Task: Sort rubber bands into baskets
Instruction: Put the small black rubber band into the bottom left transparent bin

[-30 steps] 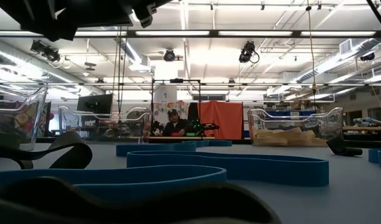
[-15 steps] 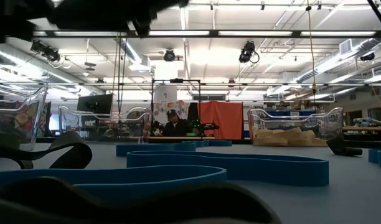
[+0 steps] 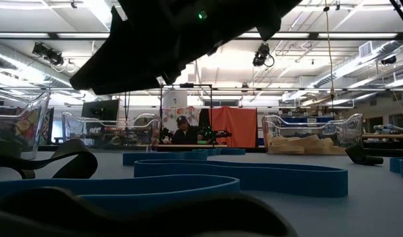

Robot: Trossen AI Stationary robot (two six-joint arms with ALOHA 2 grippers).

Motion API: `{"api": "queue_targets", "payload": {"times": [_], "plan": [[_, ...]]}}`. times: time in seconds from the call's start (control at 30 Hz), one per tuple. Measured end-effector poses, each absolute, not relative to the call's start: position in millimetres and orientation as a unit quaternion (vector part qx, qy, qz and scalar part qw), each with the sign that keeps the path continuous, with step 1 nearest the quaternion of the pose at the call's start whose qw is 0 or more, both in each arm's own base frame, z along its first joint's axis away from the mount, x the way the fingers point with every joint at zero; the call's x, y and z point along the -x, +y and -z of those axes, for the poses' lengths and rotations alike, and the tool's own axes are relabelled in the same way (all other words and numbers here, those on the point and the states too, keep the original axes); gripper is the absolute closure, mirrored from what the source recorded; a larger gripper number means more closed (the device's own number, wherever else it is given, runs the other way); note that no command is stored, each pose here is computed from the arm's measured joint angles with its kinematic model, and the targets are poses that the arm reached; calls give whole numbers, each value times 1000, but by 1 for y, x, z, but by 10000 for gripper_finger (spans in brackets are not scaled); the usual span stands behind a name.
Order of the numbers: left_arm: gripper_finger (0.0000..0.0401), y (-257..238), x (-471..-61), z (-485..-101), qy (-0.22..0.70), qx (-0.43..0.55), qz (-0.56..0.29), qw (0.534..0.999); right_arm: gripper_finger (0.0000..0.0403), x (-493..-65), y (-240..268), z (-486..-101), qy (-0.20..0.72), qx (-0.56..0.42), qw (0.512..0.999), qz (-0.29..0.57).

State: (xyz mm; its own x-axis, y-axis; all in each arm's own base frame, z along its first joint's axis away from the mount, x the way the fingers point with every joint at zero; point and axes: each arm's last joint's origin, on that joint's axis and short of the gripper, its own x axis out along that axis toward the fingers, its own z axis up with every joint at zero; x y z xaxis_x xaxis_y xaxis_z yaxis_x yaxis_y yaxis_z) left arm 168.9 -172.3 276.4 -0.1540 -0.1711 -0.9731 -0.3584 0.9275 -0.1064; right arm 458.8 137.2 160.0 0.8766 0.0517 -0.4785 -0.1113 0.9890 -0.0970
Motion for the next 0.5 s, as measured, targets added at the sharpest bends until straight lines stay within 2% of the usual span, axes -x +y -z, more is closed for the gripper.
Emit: {"api": "queue_targets", "payload": {"times": [0.13,0.23,0.5], "plan": [[389,-173,-168,-275,746,181,-96,633,144,-458,137,-158,245,53,967,-43],[372,-172,-167,-271,746,185,-115,630,144,-457,137,-157,249,51,966,-52],[252,-166,-160,-249,757,181,-164,606,144,-456,140,-157,249,50,966,-55]]}}
